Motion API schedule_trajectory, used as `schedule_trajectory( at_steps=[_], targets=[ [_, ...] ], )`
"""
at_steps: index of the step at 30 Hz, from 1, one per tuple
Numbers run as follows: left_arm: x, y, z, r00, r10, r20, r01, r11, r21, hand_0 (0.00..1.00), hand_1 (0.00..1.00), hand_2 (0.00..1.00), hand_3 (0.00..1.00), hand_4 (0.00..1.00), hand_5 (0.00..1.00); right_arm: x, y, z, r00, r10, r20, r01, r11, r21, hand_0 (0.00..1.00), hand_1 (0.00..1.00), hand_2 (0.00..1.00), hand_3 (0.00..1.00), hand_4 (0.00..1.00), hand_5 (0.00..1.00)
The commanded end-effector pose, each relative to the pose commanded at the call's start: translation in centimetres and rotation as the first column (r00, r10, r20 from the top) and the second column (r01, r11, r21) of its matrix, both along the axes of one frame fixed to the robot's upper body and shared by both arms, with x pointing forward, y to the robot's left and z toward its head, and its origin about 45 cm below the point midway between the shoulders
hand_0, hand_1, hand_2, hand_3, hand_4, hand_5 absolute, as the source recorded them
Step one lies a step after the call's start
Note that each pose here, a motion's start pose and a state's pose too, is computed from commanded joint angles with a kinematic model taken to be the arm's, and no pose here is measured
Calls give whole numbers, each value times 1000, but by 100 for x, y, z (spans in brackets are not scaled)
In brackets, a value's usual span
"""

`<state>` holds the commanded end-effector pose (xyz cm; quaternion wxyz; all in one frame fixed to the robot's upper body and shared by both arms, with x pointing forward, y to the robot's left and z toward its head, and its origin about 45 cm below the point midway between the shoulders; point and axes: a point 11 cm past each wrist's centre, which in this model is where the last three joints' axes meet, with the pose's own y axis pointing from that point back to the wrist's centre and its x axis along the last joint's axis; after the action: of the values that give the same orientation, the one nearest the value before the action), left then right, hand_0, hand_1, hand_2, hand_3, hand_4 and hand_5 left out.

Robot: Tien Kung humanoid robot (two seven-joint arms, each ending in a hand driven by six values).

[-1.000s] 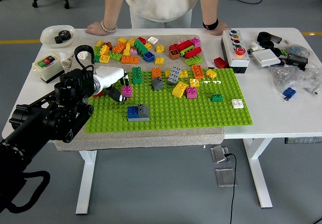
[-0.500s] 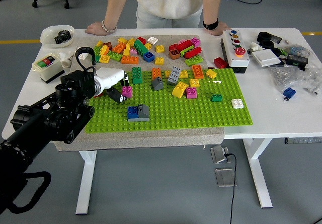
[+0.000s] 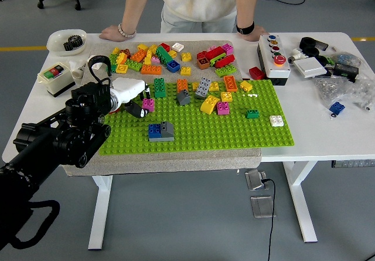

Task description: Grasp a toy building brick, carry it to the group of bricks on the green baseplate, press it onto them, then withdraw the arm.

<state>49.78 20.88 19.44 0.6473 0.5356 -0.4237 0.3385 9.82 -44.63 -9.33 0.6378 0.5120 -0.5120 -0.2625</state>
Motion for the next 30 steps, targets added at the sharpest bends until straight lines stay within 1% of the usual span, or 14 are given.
schedule_trajectory(
  at_steps=[4,5,10,11,30],
  targets=[
    [-6,-1,-14,1000,-1,-2,1,1000,4,719,704,608,570,515,286,-2,1,-1,1000,0,0,0,1000,0,738,640,691,558,810,501],
    [-8,-2,-19,1000,-1,-3,1,1000,5,693,681,593,561,487,283,-4,2,-2,1000,1,-1,-1,1000,0,738,638,691,559,810,501],
    [-5,-7,-7,1000,0,0,0,1000,0,693,681,593,561,487,283,-10,1,-3,1000,1,-2,-1,1000,0,738,638,691,559,810,501],
    [-4,-7,-5,1000,0,1,0,1000,-1,674,659,580,556,466,263,-10,1,-3,1000,1,-2,-1,1000,0,738,640,691,560,811,500],
    [13,-53,145,999,15,29,-12,997,-81,666,644,576,558,448,246,-24,4,-7,1000,-4,-3,4,1000,0,739,639,691,560,812,499]
  ],
)
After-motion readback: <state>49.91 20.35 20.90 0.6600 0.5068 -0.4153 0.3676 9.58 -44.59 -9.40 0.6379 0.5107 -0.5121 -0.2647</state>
